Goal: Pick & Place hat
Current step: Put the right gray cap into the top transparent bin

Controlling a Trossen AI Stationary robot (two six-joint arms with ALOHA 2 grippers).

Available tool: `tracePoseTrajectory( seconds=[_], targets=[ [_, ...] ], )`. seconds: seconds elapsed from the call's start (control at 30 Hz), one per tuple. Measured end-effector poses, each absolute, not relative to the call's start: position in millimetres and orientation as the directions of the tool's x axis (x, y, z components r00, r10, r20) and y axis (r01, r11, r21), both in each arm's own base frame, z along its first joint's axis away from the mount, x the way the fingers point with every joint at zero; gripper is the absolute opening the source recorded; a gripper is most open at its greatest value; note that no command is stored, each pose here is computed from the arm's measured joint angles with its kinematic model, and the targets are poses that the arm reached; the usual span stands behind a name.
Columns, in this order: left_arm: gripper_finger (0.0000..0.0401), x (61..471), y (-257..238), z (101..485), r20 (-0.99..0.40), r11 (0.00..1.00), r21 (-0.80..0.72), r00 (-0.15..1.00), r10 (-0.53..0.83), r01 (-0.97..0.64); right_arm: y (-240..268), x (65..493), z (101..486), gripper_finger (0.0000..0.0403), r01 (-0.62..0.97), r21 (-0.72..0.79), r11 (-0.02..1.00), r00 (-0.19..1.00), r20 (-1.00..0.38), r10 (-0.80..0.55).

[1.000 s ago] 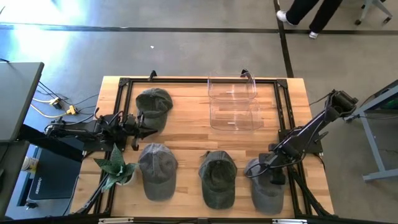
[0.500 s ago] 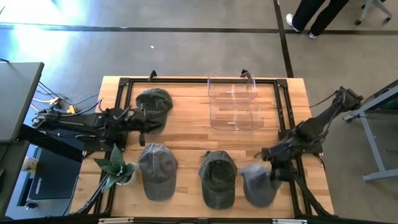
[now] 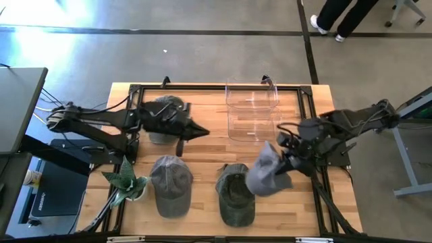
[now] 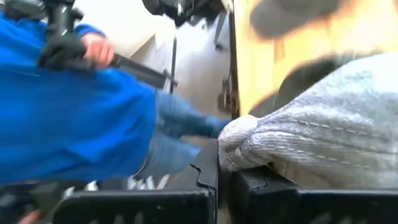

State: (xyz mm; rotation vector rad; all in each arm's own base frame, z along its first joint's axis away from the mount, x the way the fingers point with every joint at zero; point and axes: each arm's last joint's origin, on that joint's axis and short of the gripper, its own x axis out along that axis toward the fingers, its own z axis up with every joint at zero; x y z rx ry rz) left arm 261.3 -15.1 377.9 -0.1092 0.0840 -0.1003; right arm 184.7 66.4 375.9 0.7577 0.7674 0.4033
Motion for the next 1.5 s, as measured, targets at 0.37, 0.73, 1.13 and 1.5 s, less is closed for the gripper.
tracePoseTrajectory(
  seconds=[0.37, 0.73, 1.13, 1.5],
  targets=[
    [0.0163, 349.3, -27.6, 417.8, -0.028, 0.929, 0.026, 0.929, -0.368, 0.369, 58.6, 224.4, 408.0, 0.0006, -0.272, 0.6, 0.752, 0.691, -0.422, 0.587],
    [0.035, 411.8, -32.3, 406.1, -0.039, 0.908, 0.039, 0.909, -0.415, 0.416, 60.1, 229.9, 421.8, 0.0004, -0.341, 0.561, 0.755, 0.694, -0.392, 0.604],
    [0.028, 427.8, -38.0, 388.0, -0.078, 0.813, -0.002, 0.81, -0.581, 0.583, 60.1, 227.6, 423.1, 0.0004, -0.344, 0.567, 0.749, 0.692, -0.386, 0.61],
    [0.0018, 422.8, -38.7, 392.5, -0.058, 0.721, 0.014, 0.721, -0.691, 0.692, 62.1, 220.9, 425.8, 0.0004, -0.37, 0.615, 0.697, 0.648, -0.367, 0.668]
  ],
)
